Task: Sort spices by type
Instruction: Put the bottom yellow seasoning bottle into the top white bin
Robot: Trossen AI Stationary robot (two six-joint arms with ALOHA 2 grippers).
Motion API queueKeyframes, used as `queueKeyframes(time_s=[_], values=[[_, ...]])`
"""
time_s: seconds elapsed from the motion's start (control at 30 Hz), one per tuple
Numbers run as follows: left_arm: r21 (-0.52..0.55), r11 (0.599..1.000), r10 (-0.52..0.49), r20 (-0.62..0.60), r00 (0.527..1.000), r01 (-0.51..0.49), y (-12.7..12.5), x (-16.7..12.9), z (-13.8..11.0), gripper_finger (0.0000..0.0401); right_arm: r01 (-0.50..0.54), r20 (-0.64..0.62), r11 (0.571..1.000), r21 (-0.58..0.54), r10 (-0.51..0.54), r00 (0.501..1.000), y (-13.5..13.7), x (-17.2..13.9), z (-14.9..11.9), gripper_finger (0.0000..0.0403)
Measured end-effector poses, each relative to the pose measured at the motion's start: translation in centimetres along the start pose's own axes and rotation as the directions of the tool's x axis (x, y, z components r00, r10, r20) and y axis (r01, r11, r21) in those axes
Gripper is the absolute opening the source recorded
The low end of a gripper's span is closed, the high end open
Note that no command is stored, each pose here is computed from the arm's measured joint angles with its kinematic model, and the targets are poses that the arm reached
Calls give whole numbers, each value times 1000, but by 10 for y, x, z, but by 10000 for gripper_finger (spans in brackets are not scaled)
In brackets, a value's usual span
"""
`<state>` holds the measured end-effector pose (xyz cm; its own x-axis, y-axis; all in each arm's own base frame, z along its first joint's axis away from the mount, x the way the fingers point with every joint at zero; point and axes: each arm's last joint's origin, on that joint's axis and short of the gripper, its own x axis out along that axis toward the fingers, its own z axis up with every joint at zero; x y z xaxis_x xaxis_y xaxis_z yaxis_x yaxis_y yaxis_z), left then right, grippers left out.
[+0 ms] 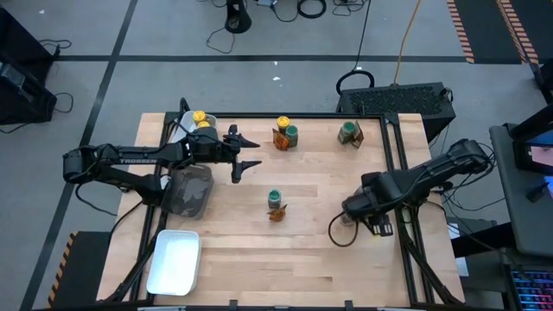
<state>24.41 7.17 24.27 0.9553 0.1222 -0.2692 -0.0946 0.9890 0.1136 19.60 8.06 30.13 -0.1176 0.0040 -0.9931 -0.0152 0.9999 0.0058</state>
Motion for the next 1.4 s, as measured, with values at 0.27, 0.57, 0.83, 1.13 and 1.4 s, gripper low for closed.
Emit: queueKeyframes(time_s=[0.27,0.57,0.83,1.13,1.4], values=[[-4,1000,-5,-30,1000,5,0,0,-3,267,49,268,997,54,-62,961,-11,-61,14,213],[-15,1000,-12,-69,998,11,-1,0,-7,267,292,471,955,-46,-237,850,-41,-98,66,213],[-63,998,-32,-181,983,21,-3,-14,-7,267,452,585,844,-288,-219,781,-86,-81,143,213],[-123,992,16,-205,979,-42,-6,-55,12,267,527,706,794,-303,-184,683,-155,-38,217,213],[-128,989,44,-216,975,-73,-7,-65,13,267,411,681,874,-262,-134,720,-183,14,252,213]])
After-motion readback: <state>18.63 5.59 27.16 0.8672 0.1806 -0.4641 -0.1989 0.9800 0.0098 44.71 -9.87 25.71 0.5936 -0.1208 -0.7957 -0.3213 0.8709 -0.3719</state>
